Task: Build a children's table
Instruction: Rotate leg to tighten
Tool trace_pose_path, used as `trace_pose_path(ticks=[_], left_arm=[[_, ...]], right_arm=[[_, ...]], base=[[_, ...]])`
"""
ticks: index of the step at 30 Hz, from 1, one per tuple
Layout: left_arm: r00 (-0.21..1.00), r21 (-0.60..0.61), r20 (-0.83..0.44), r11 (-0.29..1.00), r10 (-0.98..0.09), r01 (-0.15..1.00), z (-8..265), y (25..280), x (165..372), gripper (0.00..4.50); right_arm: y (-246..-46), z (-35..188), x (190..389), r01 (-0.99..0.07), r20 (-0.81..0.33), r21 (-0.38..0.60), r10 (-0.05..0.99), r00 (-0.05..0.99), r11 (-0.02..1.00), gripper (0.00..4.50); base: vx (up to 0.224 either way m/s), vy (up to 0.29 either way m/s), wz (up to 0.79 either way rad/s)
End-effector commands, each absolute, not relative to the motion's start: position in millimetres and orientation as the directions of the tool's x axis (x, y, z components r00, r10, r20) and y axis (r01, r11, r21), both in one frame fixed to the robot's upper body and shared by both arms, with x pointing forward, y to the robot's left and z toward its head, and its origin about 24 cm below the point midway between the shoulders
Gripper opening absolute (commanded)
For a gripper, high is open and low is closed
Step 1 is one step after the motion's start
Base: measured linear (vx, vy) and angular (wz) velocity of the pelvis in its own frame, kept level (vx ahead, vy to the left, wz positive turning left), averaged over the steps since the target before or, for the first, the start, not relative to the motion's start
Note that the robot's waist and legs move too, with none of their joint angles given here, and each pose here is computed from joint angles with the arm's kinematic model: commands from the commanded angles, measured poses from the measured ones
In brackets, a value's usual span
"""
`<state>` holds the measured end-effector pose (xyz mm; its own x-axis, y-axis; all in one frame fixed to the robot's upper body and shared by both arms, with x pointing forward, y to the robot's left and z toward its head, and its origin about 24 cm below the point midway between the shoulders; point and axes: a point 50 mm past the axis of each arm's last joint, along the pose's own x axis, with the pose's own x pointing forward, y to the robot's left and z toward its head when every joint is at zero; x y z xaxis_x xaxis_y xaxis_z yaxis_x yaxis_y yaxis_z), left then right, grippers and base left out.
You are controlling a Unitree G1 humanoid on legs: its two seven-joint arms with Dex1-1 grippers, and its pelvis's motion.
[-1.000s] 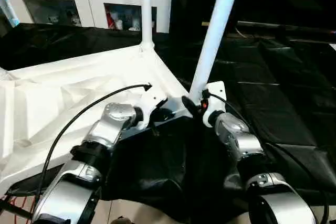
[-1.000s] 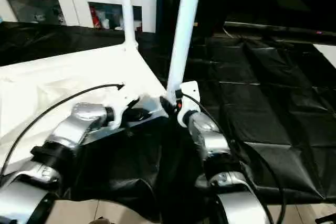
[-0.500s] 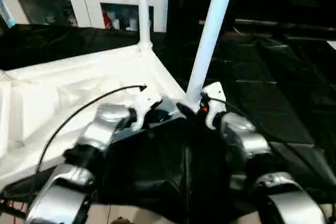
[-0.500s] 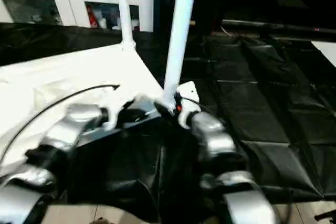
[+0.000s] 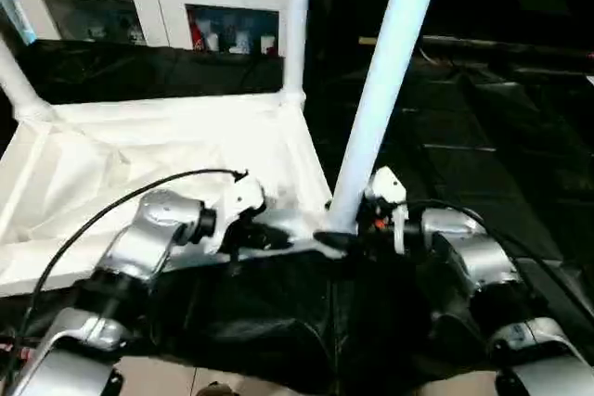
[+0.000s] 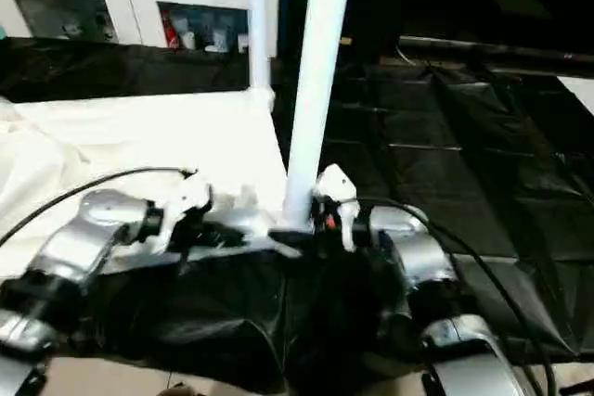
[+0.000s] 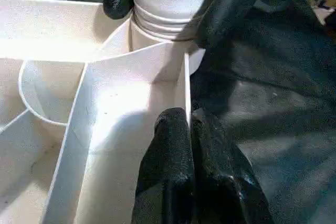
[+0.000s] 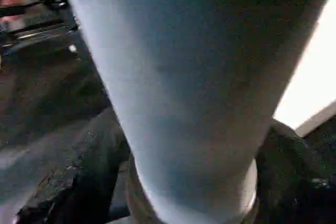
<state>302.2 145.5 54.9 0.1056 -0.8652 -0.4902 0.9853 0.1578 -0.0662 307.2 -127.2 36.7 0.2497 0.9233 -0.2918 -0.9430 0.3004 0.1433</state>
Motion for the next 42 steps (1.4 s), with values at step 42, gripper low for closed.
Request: trace_pose_path(ticks=[42], left_arm=[[0.282,0.056,-0.415,0.285,-0.865,0.957,58,96,328,0.00]], right_arm=[[-88.9,31,321.0,-0.861,-0.235,0.134,0.860,0.453,0.490,3.97]], base=[[0.000,0.000,0.00]])
